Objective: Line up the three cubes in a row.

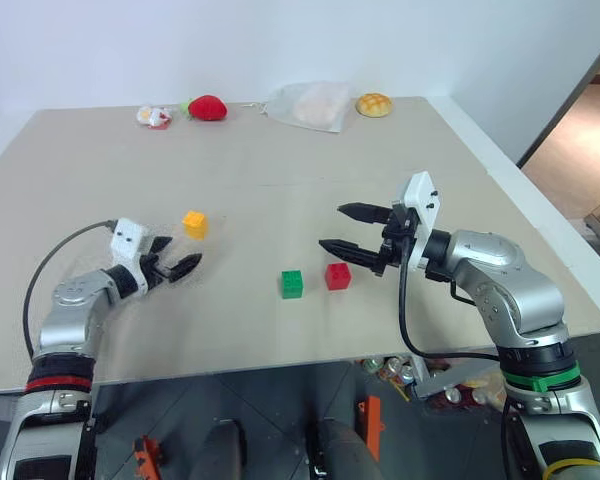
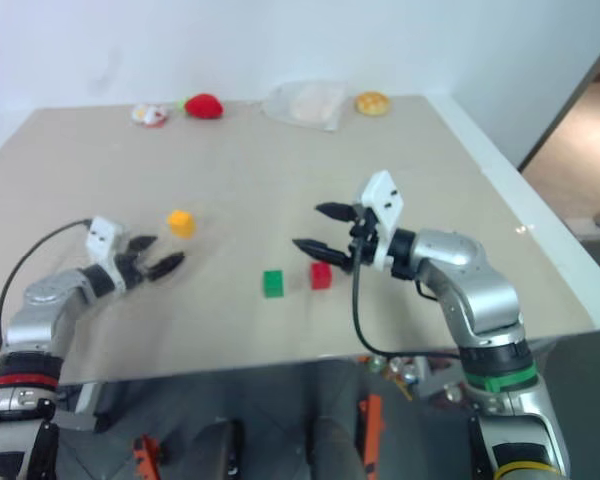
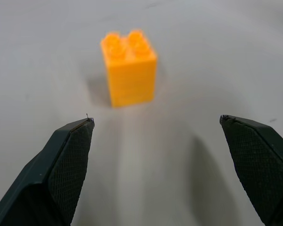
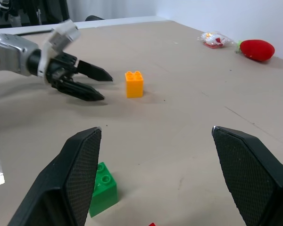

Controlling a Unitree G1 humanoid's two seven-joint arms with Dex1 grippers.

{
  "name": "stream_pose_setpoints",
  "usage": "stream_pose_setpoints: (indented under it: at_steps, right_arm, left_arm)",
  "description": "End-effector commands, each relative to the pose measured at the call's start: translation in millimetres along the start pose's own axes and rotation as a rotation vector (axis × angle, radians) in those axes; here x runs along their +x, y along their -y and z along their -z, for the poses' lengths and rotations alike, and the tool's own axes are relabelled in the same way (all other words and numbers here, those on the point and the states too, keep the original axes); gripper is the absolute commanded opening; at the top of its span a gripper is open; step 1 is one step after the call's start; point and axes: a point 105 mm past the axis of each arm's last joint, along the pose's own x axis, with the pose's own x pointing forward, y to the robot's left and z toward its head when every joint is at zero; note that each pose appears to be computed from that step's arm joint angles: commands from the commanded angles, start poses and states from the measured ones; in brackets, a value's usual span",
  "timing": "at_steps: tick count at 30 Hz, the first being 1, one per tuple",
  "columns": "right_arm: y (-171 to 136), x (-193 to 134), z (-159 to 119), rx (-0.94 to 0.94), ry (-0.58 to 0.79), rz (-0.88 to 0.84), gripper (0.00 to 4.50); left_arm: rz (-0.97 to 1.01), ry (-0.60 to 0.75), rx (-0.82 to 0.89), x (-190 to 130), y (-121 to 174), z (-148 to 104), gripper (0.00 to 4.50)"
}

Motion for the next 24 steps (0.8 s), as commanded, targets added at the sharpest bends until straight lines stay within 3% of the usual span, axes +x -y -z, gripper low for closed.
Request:
stream_pose_setpoints:
  at_steps: [1, 9, 20, 21, 24]
  right_arm:
    - [1.8, -1.2, -19.4, -0.052, 0.057, 0.018, 3.89]
    - [2.0, -2.2, -18.8, -0.049, 0.06, 0.033, 3.89]
    - [7.4, -3.6, -15.3, -0.031, 0.06, 0.059, 3.89]
    - [7.9, -3.4, -14.8, -0.03, 0.059, 0.061, 3.89]
    - [8.3, -2.9, -14.3, -0.023, 0.06, 0.062, 3.89]
  left_arm:
    - [-0.019, 0.025, 0.059, 11.9, -0.3, -13.3, 4.41]
    - [-0.089, 0.044, 0.02, 38.9, -4.6, -21.3, 4.41]
    - [-0.171, 0.076, -0.026, 49.0, -16.8, -31.3, 4.41]
    - [-0.174, 0.086, -0.032, 49.8, -16.6, -32.8, 3.9]
    - [-0.147, 0.116, -0.028, 52.1, -10.8, -38.2, 2.95]
